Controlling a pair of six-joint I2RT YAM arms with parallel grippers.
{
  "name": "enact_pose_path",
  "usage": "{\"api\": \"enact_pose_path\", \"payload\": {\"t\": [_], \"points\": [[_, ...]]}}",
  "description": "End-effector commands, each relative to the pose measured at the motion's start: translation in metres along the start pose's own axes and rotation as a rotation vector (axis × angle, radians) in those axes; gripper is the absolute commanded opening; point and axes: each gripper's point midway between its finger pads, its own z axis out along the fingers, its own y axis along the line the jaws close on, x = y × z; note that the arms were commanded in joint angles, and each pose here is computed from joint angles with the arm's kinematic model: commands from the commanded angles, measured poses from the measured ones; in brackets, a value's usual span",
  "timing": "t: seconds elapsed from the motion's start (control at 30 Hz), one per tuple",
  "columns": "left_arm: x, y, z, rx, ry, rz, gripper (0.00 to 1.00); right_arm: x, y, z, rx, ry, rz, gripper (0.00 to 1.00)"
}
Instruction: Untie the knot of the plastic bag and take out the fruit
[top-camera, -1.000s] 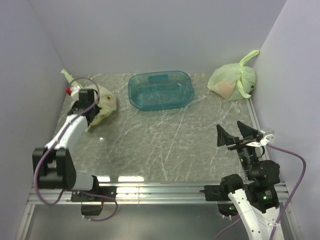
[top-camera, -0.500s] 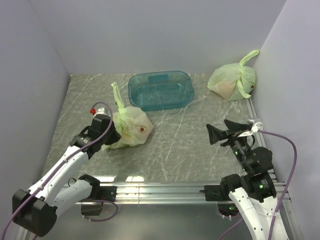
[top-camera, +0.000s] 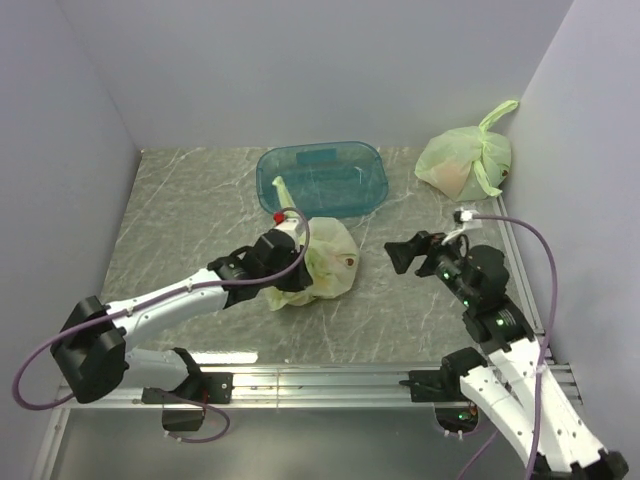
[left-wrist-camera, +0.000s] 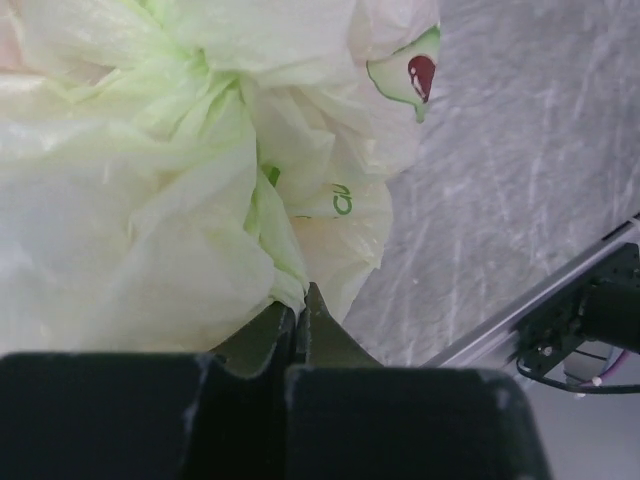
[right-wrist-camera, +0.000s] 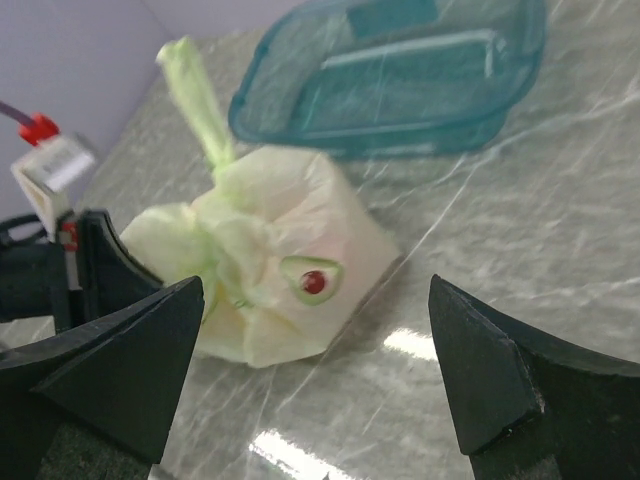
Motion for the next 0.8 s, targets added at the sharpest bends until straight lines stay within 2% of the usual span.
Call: {"api": "enact_pose_path", "payload": {"t": [0.0,0.13,0.17,0.23,0.27,0.33,0.37,0.43,0.53,0.67,0.77], "points": [[-0.020,-0.022,-0.009,0.055,-0.112,0.048,0.01,-0.006,0.028,0.015,-0.069,0.004,0.011,1.00],[-0.004,-0.009,-0.023,0.053,-0.133,-0.029,0.03,0.020,0.040,0.044,-0.064,0.112,-0.045,1.00],[-0.007,-0.010,-0.033,0.067,-0.160,-0.061,0.13,0.023,0.042,0.049,-0.061,0.127,-0.060,1.00],[0.001,0.002,-0.040,0.039,-0.164,-0.084,0.26,0.031,0.053,0.062,-0.082,0.159,-0.104,0.98],[-0.004,-0.001,-0.050,0.058,-0.192,-0.103,0.41,0.033,0.057,0.065,-0.092,0.168,-0.117,0.96],[-0.008,0.000,-0.059,0.058,-0.212,-0.115,0.57,0.038,0.069,0.075,-0.124,0.180,-0.154,0.90],[-0.013,-0.003,-0.066,0.070,-0.230,-0.120,0.68,0.039,0.074,0.077,-0.135,0.184,-0.165,0.87],[-0.027,-0.008,-0.074,0.065,-0.261,-0.119,0.71,0.044,0.081,0.083,-0.156,0.202,-0.196,0.78],[-0.041,-0.010,-0.073,0.017,-0.267,-0.080,0.67,0.050,0.100,0.085,-0.214,0.218,-0.241,0.72],[-0.057,-0.008,-0.061,-0.063,-0.273,-0.038,0.60,0.068,0.106,0.091,-0.244,0.258,-0.266,0.68],[-0.063,0.000,-0.047,-0.129,-0.259,-0.026,0.59,0.074,0.111,0.102,-0.268,0.242,-0.258,0.67]]}}
